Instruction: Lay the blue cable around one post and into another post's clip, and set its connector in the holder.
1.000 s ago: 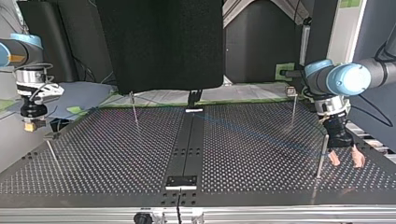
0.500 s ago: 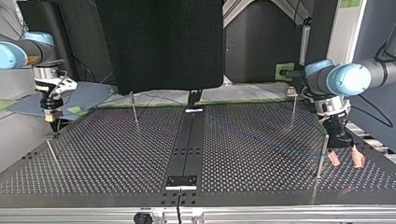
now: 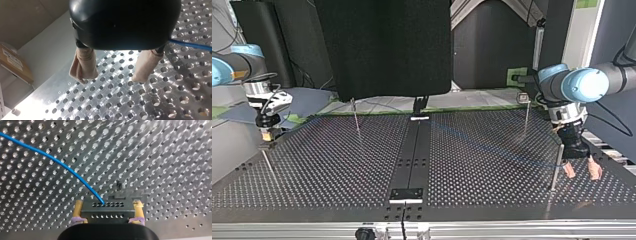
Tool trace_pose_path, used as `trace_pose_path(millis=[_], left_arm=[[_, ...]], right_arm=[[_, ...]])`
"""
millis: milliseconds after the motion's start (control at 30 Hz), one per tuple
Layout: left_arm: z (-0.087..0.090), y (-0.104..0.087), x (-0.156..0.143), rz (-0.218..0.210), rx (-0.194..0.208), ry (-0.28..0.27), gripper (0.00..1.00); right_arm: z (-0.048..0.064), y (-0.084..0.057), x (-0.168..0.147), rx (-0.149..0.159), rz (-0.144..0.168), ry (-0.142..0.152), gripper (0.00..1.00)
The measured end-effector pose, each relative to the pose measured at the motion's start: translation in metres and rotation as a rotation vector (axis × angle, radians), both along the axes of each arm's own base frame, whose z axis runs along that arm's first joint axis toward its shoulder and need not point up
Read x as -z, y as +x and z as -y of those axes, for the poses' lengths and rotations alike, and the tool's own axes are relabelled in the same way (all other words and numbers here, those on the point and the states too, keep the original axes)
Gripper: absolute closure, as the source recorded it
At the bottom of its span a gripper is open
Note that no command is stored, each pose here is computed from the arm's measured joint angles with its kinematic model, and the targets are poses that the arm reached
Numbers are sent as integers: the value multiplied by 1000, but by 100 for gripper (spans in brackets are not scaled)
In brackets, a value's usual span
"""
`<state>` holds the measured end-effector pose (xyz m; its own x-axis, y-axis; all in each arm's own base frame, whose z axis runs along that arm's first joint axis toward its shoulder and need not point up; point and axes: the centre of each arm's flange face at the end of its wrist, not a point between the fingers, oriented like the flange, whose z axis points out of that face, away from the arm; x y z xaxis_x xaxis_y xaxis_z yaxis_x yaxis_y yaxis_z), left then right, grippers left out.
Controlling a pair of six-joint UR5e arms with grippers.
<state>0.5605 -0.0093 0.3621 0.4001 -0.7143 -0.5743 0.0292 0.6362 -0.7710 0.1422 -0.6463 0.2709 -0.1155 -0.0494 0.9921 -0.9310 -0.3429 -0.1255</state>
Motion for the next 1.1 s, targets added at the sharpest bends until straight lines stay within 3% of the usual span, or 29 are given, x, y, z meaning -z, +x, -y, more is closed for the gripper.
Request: trace_pose_path(millis=[267, 633, 1100], left_arm=[[0, 0, 0, -1, 1, 2, 0], [0, 0, 0, -1, 1, 2, 0], [0, 0, 0, -1, 1, 2, 0]], right_arm=[[4, -2, -11, -29, 17, 33, 100], [6, -5, -21, -34, 10, 67, 100], [14, -18, -25, -44, -7, 14, 100]])
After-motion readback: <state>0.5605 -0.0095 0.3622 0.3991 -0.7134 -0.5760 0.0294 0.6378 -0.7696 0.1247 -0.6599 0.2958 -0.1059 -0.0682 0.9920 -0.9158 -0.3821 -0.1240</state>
